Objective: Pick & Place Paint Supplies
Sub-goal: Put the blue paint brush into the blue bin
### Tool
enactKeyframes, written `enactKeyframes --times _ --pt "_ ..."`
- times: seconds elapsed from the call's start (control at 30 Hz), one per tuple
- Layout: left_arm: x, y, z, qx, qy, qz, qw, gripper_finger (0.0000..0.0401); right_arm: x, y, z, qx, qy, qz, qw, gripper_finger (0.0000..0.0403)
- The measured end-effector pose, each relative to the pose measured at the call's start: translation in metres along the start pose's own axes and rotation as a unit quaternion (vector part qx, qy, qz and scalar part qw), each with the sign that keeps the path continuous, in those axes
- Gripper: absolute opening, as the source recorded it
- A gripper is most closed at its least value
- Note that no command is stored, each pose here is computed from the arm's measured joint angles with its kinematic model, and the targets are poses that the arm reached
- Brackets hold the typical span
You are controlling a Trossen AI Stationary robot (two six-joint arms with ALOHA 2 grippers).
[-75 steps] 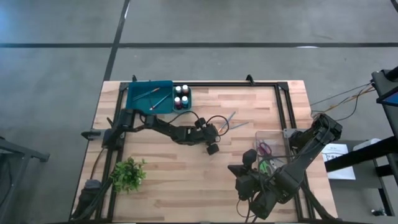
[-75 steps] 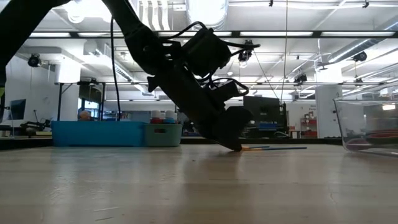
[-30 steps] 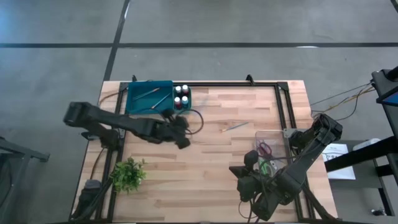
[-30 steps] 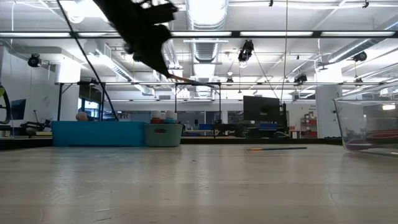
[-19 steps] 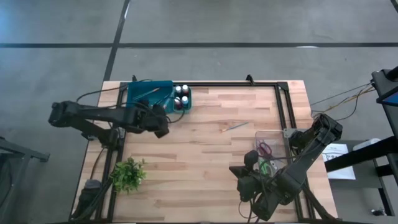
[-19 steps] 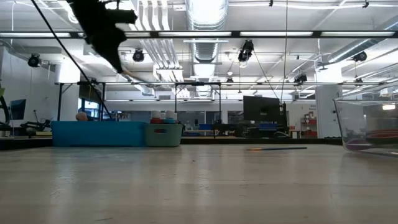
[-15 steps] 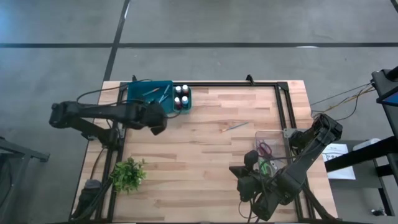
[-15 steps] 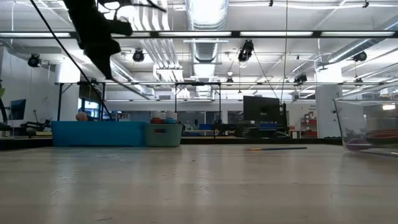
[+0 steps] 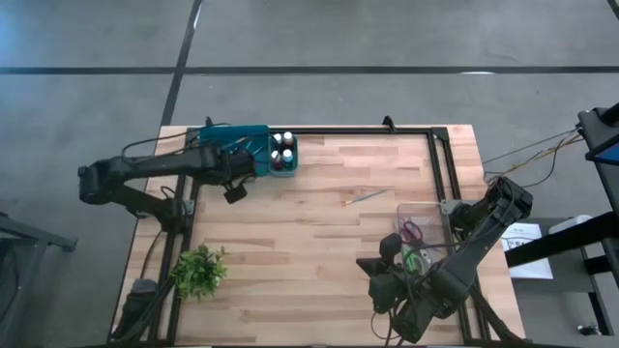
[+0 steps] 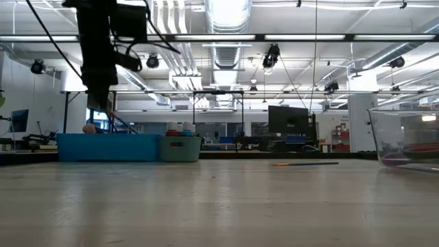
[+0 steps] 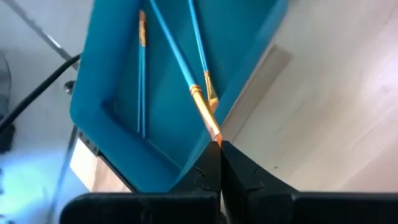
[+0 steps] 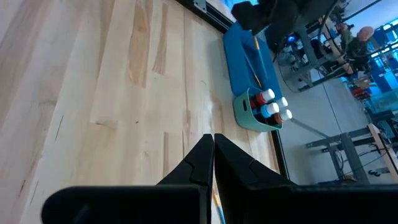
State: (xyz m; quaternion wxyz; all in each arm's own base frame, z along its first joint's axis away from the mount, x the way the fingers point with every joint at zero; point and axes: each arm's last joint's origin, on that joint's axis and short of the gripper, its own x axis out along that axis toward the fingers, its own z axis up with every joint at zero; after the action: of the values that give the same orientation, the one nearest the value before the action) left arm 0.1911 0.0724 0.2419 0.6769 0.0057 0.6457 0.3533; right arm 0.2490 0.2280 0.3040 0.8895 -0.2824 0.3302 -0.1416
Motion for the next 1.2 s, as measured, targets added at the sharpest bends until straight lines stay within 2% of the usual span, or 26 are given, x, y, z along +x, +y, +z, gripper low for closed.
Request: enactKeyframes --times 0.2,0.37,0.53,0.8,0.97,1.07,1.2 --pt "0.025 0.005 -0.005 0.047 0.019 0.005 0.999 0.0000 0.001 0.000 0.000 -0.002 0.001 -0.001 1.000 0.0009" --pt "0.035 0.010 -0.008 0.037 0.027 0.055 0.997 0.0013 0.001 -0.001 0.000 -0.001 0.001 -0.001 1.000 0.0009" --pt "0.033 0.013 -0.007 0.033 0.019 0.105 0.994 0.0073 0.001 -0.001 0.000 -0.001 0.001 -0.001 1.000 0.0009" --pt "0.031 0.014 -0.006 0.035 0.015 0.125 0.991 0.0163 0.001 -0.001 0.000 -0.002 0.002 -0.001 1.000 0.0009" --pt "0.008 0.016 0.000 0.028 -0.003 0.118 0.993 0.0181 0.003 -0.003 -0.002 -0.009 0.009 -0.011 1.000 0.0009" --pt "-0.019 0.014 0.006 0.010 -0.056 0.100 0.993 0.0182 0.008 -0.009 -0.004 -0.018 0.023 -0.027 0.999 0.0009" --pt "-0.058 0.000 0.006 0.021 -0.148 0.045 0.988 0.0182 0.023 -0.020 -0.005 -0.023 0.050 -0.046 0.997 0.0009"
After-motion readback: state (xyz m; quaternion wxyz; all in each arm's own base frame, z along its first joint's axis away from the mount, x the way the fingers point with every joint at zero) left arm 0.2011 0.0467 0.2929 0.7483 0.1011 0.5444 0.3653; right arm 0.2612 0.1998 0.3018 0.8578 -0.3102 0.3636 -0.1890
